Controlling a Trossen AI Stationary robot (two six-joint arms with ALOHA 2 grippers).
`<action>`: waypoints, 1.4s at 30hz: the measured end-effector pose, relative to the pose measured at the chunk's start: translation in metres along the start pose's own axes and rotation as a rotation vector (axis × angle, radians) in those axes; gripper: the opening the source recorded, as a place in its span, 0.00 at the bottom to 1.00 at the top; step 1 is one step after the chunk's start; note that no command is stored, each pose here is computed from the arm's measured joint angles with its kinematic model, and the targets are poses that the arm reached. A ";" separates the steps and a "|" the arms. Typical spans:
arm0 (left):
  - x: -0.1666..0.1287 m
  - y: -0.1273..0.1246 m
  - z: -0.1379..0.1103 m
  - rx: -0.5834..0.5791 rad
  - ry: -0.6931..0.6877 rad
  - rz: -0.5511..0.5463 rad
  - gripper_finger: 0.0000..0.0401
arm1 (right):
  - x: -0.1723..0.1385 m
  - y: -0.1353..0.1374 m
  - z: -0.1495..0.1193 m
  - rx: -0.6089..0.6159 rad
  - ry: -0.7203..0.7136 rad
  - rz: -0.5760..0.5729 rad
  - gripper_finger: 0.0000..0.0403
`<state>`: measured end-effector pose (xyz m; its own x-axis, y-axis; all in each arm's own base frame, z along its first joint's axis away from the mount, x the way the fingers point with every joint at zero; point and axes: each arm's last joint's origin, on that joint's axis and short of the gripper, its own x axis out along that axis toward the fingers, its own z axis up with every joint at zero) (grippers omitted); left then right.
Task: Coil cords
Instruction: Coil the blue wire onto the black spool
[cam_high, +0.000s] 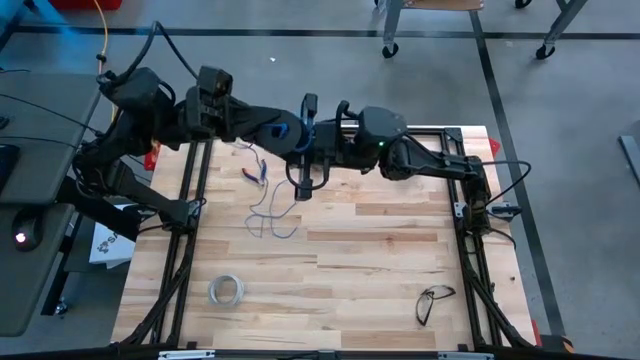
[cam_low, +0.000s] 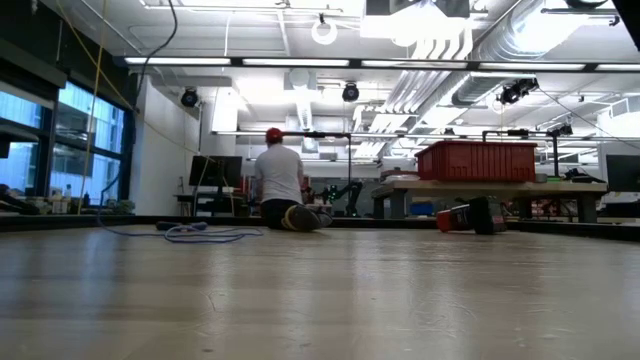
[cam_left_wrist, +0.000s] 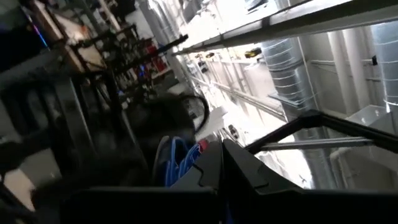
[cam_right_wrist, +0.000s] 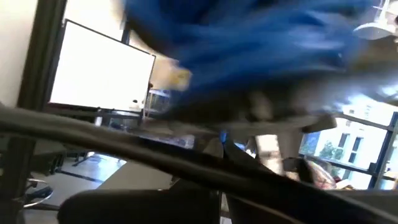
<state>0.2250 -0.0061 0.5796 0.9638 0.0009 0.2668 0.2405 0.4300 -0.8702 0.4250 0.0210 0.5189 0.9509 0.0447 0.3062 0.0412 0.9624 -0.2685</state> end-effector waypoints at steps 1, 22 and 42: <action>0.000 -0.001 -0.001 -0.010 0.009 -0.004 0.00 | 0.000 -0.001 0.000 -0.007 -0.001 -0.004 0.00; -0.034 0.005 -0.019 0.093 0.196 0.227 0.00 | -0.010 -0.032 -0.001 -0.073 0.082 -0.049 0.00; -0.049 0.027 -0.012 0.888 0.207 0.569 0.00 | -0.019 -0.046 -0.020 -0.057 0.315 -0.108 0.00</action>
<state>0.1858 -0.0050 0.5379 0.9284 0.2913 -0.2306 -0.3397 0.9168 -0.2097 0.4110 -0.0294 0.5072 0.9878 -0.1501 0.0409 0.1554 0.9402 -0.3032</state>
